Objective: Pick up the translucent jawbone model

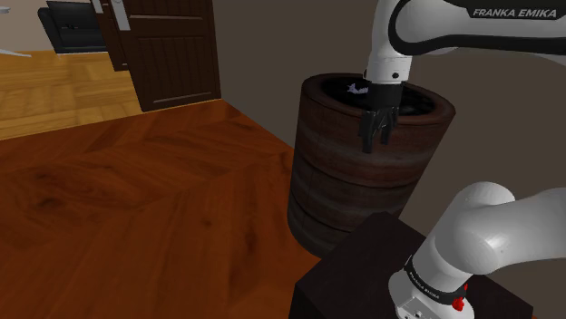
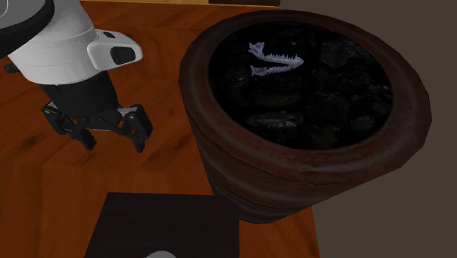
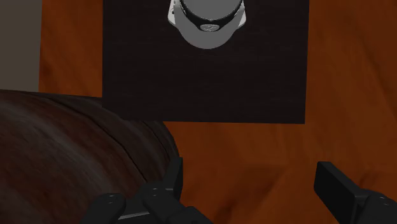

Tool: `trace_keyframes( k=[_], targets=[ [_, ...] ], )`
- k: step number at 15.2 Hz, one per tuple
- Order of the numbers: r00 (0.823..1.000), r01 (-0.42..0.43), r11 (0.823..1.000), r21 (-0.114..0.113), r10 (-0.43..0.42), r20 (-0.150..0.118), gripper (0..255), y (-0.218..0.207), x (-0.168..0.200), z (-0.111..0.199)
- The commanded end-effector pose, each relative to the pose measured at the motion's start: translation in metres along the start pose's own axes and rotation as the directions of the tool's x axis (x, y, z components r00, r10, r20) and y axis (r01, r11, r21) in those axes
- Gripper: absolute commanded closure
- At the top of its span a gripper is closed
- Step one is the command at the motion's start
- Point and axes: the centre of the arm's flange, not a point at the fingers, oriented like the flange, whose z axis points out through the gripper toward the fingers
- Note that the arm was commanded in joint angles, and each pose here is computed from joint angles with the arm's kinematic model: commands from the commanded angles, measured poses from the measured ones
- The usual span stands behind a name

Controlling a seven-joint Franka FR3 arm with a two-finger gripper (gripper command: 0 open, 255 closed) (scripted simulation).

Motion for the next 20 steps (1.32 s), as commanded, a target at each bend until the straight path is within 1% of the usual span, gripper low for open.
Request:
trace_keyframes(
  k=[1,20],
  targets=[
    [1.000,0.000,1.000,0.000,0.000,0.000,0,0.000,0.000,0.000],
    [0.999,-0.004,0.998,-0.064,0.007,0.052,0,0.190,0.125,-0.095]
  ],
)
